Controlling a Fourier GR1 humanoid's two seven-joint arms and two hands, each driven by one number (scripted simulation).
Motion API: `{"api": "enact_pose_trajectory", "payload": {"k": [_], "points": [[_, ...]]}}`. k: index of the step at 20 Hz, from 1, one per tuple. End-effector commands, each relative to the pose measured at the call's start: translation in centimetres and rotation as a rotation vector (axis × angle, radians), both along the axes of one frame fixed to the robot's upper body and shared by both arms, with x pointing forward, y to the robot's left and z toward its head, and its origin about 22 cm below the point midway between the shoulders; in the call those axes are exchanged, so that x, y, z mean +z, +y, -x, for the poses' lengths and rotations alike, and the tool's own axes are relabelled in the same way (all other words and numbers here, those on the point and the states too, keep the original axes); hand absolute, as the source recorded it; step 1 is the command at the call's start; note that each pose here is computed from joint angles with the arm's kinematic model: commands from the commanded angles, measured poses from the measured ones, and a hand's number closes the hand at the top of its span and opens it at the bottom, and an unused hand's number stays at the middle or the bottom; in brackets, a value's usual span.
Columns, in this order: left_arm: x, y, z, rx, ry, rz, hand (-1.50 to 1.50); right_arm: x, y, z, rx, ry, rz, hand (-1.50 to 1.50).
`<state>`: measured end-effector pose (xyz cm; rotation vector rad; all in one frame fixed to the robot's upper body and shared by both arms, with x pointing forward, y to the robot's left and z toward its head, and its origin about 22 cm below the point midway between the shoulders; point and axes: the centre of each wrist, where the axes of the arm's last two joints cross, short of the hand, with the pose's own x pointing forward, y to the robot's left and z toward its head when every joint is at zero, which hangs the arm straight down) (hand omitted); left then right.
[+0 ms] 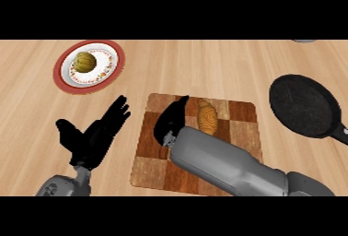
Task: Pick the croissant from the cutting board and place it in the pan
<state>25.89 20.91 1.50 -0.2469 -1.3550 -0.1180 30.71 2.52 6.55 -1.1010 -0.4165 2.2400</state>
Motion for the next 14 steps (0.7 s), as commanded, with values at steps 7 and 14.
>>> {"api": "enact_pose_trajectory", "payload": {"k": [7,14], "points": [[-0.4,-0.4,0.4,0.003,0.000,0.002,0.00,-3.0,0.5,1.6,-0.098,-0.040,0.140,-1.50],[-1.2,0.7,0.8,0.023,0.000,0.003,0.00,-2.2,1.0,1.2,-0.044,-0.142,0.233,-1.50]]}}
